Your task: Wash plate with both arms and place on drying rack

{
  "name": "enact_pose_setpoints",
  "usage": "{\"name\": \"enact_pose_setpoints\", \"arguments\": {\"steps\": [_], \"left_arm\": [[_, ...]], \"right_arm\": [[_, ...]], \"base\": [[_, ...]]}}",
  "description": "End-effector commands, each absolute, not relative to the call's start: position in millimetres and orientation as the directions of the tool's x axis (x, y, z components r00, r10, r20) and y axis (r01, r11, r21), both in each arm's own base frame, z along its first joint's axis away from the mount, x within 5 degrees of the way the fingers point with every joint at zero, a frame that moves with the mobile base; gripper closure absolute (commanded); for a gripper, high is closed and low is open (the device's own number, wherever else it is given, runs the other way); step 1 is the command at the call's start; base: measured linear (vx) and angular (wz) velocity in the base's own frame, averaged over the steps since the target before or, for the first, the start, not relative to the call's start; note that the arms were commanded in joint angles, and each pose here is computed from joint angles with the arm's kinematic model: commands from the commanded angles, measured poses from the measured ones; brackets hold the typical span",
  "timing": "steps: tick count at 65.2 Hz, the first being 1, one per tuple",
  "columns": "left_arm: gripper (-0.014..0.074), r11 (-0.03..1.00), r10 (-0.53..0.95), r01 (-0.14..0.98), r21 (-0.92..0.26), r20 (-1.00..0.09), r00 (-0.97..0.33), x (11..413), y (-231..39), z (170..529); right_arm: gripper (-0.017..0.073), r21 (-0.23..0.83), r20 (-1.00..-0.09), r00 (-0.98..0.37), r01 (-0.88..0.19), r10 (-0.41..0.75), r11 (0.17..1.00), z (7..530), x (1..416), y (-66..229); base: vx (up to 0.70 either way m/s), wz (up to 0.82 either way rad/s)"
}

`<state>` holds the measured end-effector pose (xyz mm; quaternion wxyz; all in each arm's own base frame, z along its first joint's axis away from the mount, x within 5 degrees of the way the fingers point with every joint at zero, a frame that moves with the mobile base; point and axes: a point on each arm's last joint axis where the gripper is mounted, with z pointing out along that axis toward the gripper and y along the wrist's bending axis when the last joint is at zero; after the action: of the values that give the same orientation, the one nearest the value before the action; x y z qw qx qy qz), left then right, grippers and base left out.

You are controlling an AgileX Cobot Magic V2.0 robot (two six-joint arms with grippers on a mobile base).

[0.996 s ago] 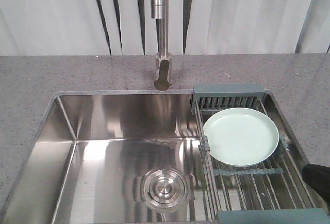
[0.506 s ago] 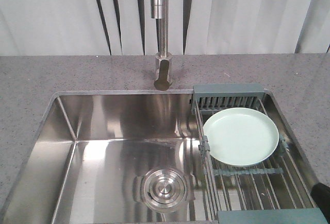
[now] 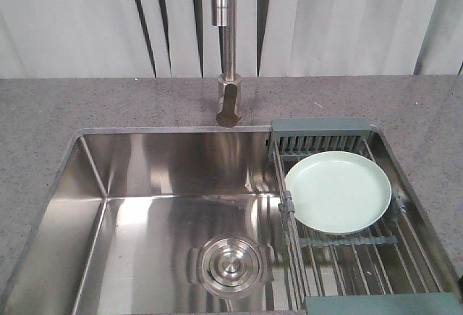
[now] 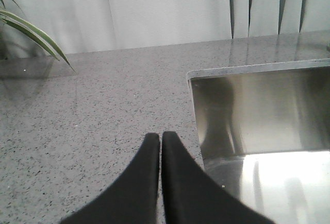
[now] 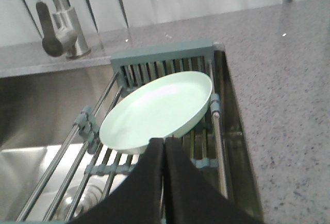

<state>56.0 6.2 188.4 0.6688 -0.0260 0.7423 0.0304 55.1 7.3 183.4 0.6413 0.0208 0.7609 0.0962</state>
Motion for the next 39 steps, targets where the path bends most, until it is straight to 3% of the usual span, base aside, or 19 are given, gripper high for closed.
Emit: {"name": "enact_pose_setpoints", "arguments": {"steps": [1, 21, 39], "left_arm": [[0.0600, 0.998, 0.000, -0.064, 0.003, -0.999, -0.043, 56, 5, 187], [0.0600, 0.998, 0.000, -0.064, 0.003, -0.999, -0.043, 56, 5, 187], [0.0600, 0.998, 0.000, -0.064, 0.003, -0.999, -0.043, 56, 5, 187]], "right_arm": [[0.0566, 0.157, -0.987, -0.030, -0.078, 0.155, 0.985, 196, 56, 5], [0.0566, 0.078, -0.989, 0.122, -0.085, 0.088, 0.993, 209, 55, 4], [0.0566, 0.032, -0.991, 0.130, -0.083, 0.043, 0.996, 209, 55, 4]], "base": [[0.00, 0.00], [0.00, 0.00], [0.00, 0.00]]}}
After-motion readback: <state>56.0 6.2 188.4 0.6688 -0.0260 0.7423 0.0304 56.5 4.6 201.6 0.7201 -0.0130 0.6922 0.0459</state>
